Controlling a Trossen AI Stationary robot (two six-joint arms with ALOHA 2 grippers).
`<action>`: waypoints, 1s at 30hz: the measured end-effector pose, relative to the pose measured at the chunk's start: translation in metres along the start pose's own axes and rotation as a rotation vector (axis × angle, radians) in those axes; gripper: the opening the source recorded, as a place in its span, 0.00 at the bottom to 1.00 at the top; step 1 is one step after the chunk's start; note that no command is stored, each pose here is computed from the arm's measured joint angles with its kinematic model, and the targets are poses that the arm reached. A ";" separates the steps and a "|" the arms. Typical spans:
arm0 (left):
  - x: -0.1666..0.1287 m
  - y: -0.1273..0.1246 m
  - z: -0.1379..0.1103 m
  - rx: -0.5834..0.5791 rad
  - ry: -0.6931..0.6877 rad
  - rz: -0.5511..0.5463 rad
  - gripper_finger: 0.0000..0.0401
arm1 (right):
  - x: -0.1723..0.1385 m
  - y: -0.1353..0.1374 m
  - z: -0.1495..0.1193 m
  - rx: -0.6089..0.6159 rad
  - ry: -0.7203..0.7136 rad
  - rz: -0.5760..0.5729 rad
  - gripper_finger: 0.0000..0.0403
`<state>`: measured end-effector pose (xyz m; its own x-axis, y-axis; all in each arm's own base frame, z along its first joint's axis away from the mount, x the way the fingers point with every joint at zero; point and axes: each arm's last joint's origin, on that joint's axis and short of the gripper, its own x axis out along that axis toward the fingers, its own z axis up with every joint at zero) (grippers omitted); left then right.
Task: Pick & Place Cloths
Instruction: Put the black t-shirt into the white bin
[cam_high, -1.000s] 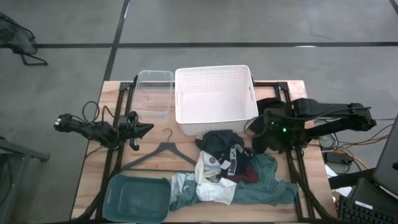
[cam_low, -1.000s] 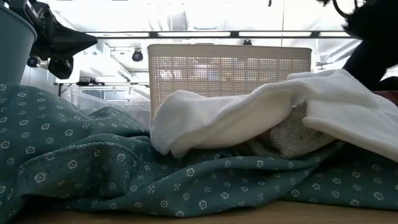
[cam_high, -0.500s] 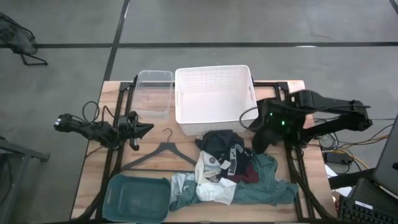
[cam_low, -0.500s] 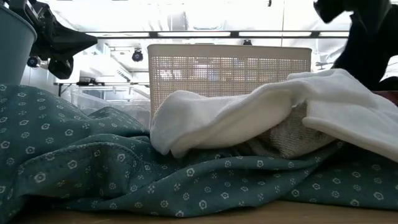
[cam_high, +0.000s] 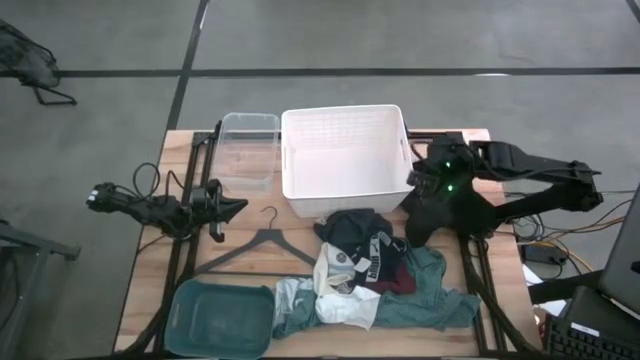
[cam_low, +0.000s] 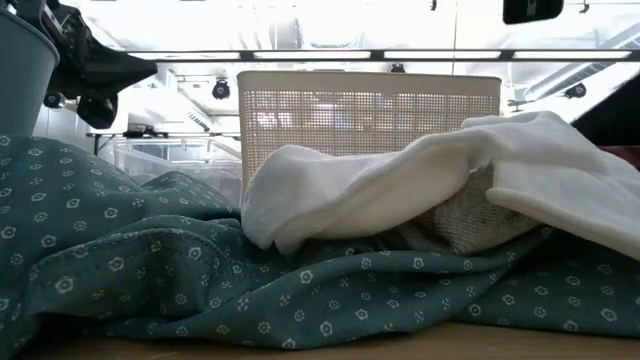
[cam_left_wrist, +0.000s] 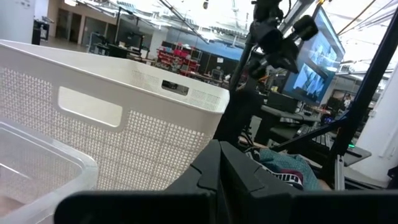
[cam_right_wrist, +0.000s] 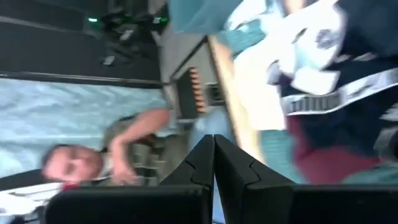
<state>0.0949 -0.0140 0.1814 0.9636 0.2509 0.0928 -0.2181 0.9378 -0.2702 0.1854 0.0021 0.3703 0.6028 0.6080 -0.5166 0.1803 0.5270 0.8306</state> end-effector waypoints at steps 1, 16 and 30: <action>0.000 0.000 0.000 0.000 0.000 0.001 0.02 | -0.003 -0.001 0.000 -0.018 -0.008 -0.025 0.02; 0.000 0.000 -0.001 0.004 0.005 0.005 0.02 | -0.049 -0.021 -0.030 0.048 -0.144 -0.925 0.03; 0.000 0.000 -0.001 0.007 0.008 0.009 0.02 | -0.016 -0.072 -0.004 0.179 -0.039 -1.260 0.50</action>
<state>0.0950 -0.0138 0.1803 0.9627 0.2578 0.0821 -0.2283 0.9369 -0.2648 0.1603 -0.0432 0.3181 -0.0399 -0.2726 -0.9613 0.7426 0.6356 -0.2111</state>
